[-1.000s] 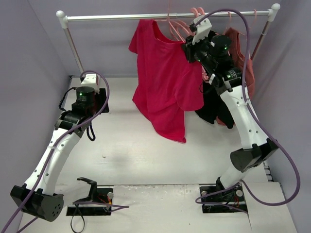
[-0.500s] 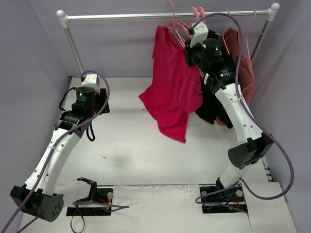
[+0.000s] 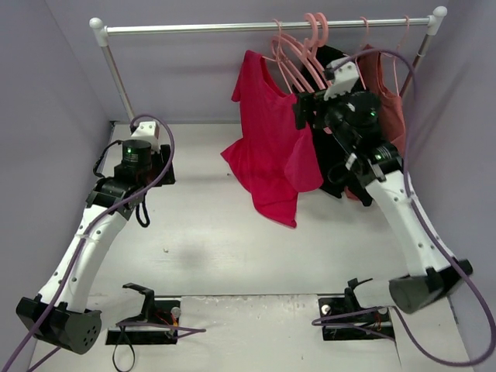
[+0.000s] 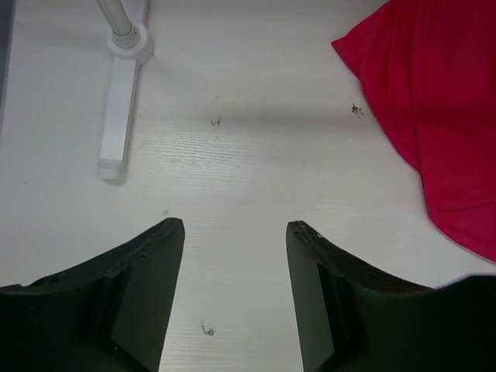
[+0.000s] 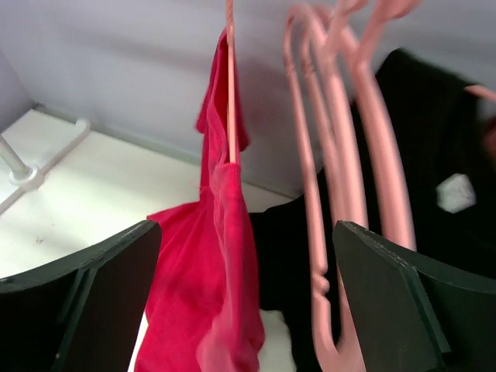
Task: Place the t-shirt on the hanger
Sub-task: Place the hanger at the clothesline, then reset both arms
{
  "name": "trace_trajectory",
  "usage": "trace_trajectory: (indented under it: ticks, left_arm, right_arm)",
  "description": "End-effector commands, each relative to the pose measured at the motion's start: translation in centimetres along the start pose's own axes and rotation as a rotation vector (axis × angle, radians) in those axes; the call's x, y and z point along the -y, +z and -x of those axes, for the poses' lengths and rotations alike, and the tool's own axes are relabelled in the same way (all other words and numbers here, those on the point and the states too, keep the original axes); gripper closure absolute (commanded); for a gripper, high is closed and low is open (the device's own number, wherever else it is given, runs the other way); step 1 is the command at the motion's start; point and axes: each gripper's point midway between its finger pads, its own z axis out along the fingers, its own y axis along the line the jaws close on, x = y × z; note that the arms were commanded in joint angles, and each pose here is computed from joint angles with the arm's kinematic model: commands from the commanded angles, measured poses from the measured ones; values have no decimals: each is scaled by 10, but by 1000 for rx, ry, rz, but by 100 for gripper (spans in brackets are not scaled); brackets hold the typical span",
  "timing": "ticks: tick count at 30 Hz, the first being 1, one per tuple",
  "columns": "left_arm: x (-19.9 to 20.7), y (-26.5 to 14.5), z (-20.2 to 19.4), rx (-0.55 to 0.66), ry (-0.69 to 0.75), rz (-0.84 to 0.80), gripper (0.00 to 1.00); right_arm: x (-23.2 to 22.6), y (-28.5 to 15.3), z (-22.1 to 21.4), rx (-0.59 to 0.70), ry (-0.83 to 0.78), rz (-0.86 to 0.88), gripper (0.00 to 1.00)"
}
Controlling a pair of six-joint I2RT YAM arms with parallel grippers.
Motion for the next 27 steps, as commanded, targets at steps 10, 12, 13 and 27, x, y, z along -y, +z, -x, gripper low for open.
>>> trace_trajectory:
  ticks: [10,12,13,27]
  left_arm:
    - [-23,-47,-2,93,13,52,31]
    - [-23,-58,-4,139,23,34,27]
    - [-26,-69,-3,182,15,24,27]
    - [-54,-48,-71,252,21,107,26]
  right_arm:
    - [45,-187,18,401,57,-268,0]
    - [45,-206,-8,397,80,-277,0]
    - [46,-213,-16,392,83,-286,0]
    - [56,-250,-98,243,207,-388,0]
